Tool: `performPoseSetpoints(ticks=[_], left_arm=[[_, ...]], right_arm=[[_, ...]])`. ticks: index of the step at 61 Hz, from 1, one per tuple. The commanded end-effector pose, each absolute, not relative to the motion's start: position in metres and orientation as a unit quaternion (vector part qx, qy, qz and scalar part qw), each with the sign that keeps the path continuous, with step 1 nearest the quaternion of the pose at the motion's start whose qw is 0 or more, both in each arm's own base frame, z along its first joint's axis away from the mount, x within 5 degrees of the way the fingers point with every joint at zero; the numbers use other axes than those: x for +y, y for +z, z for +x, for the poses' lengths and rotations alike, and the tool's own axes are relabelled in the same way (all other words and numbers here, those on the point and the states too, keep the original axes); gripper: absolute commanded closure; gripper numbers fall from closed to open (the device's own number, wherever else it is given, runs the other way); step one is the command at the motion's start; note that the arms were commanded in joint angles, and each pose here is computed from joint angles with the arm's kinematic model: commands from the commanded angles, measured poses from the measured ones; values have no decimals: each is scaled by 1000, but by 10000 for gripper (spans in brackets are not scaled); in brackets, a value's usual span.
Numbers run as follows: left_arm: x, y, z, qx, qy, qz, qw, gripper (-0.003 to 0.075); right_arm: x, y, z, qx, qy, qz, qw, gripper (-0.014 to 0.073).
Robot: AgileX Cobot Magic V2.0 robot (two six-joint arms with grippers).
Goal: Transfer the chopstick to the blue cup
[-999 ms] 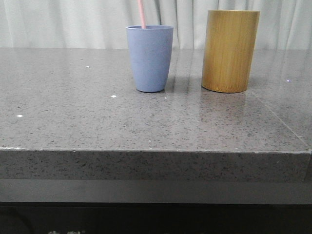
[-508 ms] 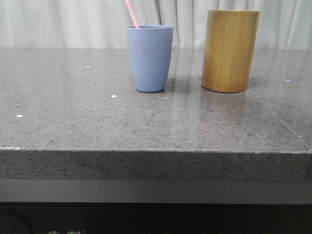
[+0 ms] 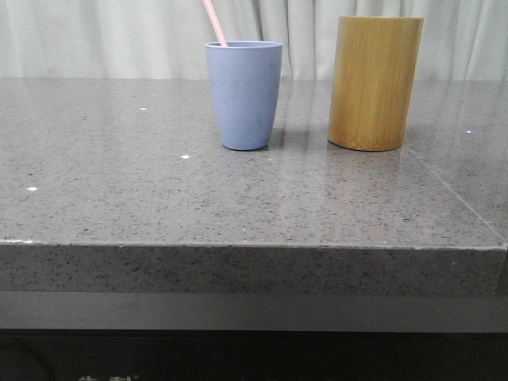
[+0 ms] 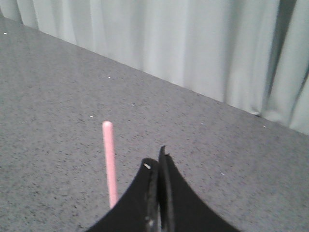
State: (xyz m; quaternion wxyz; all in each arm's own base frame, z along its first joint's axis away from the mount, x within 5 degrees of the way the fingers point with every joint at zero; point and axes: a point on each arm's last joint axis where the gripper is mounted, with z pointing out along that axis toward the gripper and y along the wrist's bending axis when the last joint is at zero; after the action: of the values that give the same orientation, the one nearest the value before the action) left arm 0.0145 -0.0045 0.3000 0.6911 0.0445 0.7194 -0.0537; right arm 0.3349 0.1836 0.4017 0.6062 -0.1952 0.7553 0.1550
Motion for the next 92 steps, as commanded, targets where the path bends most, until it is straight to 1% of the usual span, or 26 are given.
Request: performPoseSetpoints(ticks=[1,12,19,26,35,44,68,80,92], left_arm=[[-4,314,9,680,-62,37,730,739],[-4,314,9,680,-62,37,730,739],[-4,314,9,680,-62,37,730,739],[-4,314,9,680,-62,37,730,739],[-4,314,9,680,-62,37,730,739],[-4,314,9,680,-62,37,730,739],[-4,314,9,680,-62,37,730,739],[-4,314,9,680,-62,37,730,739],[-4,314,9,680,-62,37,730,739]], right_arm=[[154,442,321,723,141,-173,653,645],[94,454,312,769,85,-122,622,645],[55,459,293,794,49,-82,600,645],[32,452,270,801,29,-56,596,645],[24,430,236,798,24,-49,600,645],[21,405,202,783,25,-48,620,645],[9,348,92,700,28,-43,712,645],[5,329,49,659,30,-40,750,645],[3,325,27,632,31,-39,773,645]])
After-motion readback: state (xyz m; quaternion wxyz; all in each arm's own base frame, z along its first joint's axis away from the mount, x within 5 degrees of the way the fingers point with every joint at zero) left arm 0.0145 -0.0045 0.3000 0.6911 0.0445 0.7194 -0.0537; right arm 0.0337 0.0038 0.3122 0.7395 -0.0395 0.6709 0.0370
